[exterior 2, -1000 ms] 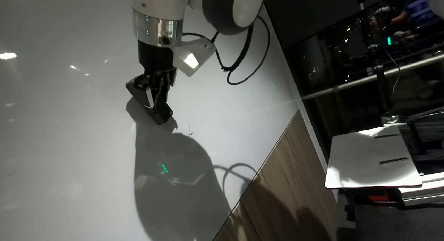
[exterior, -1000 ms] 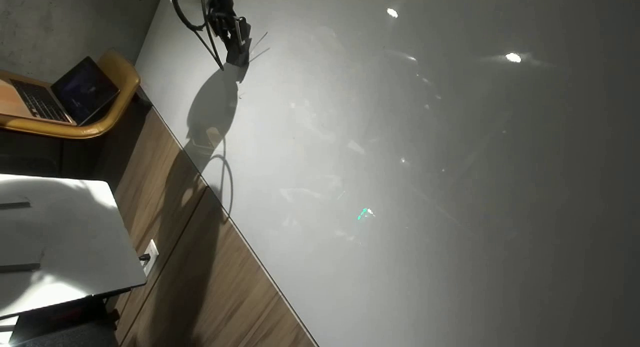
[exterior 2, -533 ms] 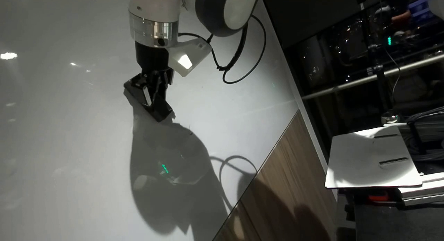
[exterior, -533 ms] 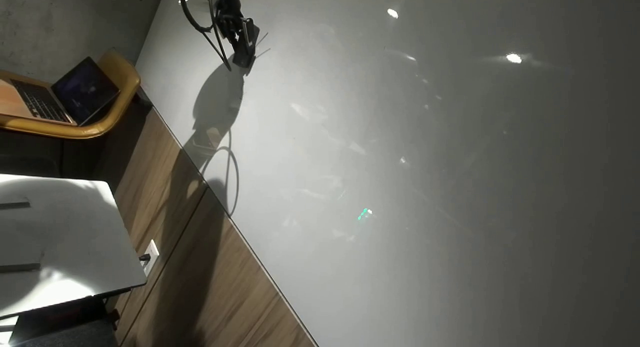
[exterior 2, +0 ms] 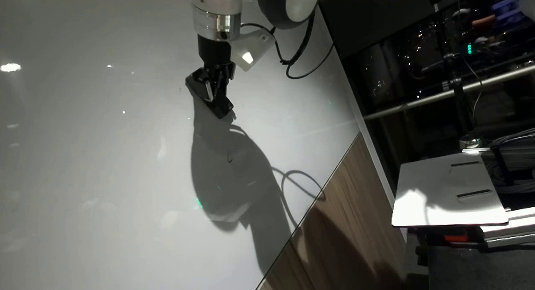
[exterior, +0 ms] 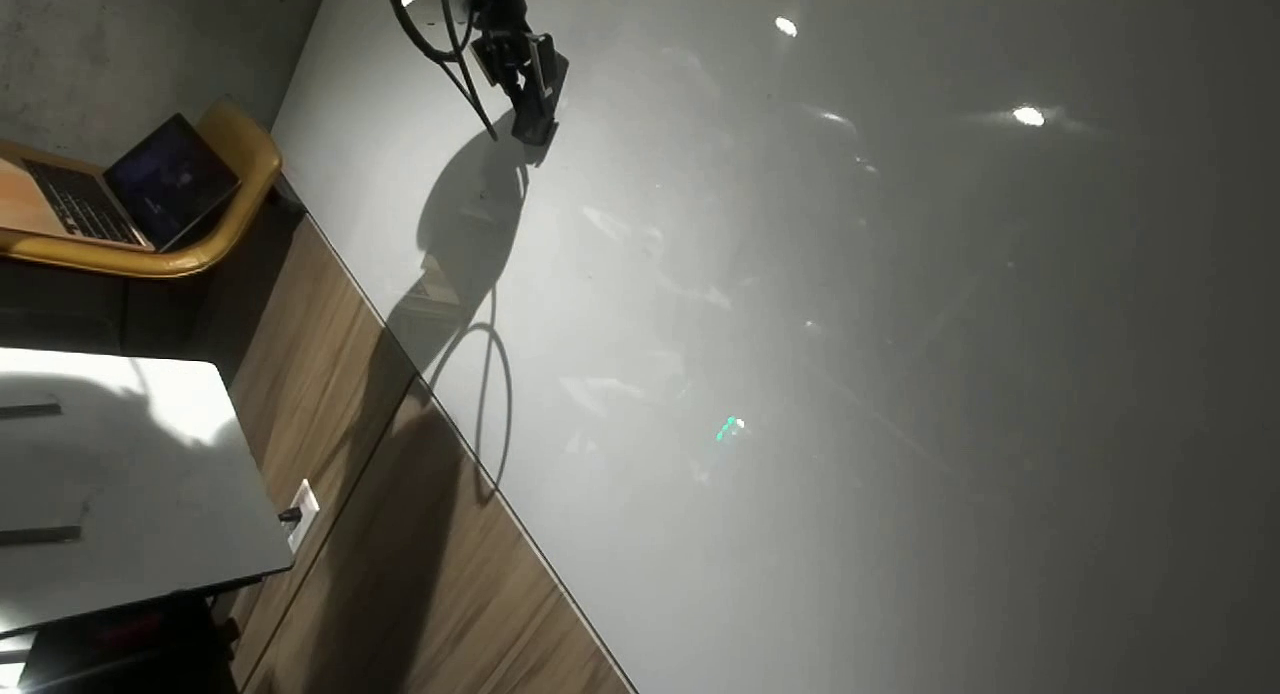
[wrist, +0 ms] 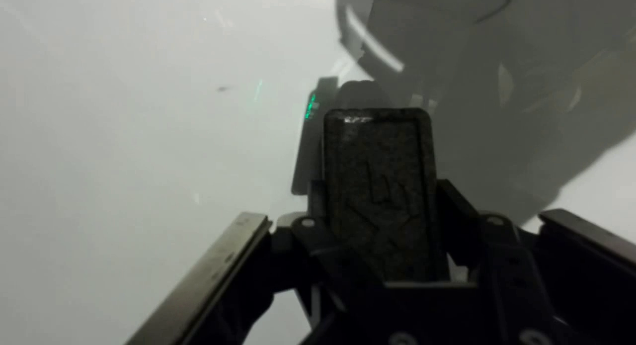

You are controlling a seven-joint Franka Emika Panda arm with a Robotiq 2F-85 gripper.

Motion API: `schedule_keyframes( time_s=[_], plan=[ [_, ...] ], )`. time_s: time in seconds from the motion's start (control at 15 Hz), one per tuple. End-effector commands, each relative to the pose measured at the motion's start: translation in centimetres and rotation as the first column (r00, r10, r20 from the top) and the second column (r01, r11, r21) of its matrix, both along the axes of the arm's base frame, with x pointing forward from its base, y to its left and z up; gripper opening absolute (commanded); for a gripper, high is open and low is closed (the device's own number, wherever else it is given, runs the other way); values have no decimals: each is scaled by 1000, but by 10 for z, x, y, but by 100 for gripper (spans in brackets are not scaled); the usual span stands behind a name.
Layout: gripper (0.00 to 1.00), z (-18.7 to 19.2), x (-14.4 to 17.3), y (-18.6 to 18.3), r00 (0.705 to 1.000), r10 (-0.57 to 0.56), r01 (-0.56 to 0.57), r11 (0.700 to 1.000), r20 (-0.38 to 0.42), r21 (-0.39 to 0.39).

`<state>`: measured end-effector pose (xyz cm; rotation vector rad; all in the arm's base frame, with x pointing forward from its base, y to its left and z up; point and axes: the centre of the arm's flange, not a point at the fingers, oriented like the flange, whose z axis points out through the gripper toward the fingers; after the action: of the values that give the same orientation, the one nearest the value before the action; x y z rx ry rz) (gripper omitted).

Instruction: Use the duster to erase the writings on the board

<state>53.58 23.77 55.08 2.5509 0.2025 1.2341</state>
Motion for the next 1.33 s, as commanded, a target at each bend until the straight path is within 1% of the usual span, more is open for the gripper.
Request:
schedule_keyframes(
  time_s=[0.0,0.2,0.27,0.4,0.53,0.8,1.07,1.27],
  plan=[
    [30,3,24,-85,999,-50,51,998,16,-36],
    [30,-43,-1,-79,999,-39,38,998,-37,-43],
    [30,-52,-6,-78,998,-36,33,998,-53,-49],
    [30,-78,-9,-71,995,-37,32,998,-95,-56],
    [30,-97,-9,-62,992,-32,26,998,-126,-51],
    [30,-107,-11,-32,989,-6,4,1000,-148,-15],
    [30,-108,-19,4,990,30,-26,999,-141,24],
    [30,-104,-19,28,991,52,-47,998,-124,45]
  ],
)
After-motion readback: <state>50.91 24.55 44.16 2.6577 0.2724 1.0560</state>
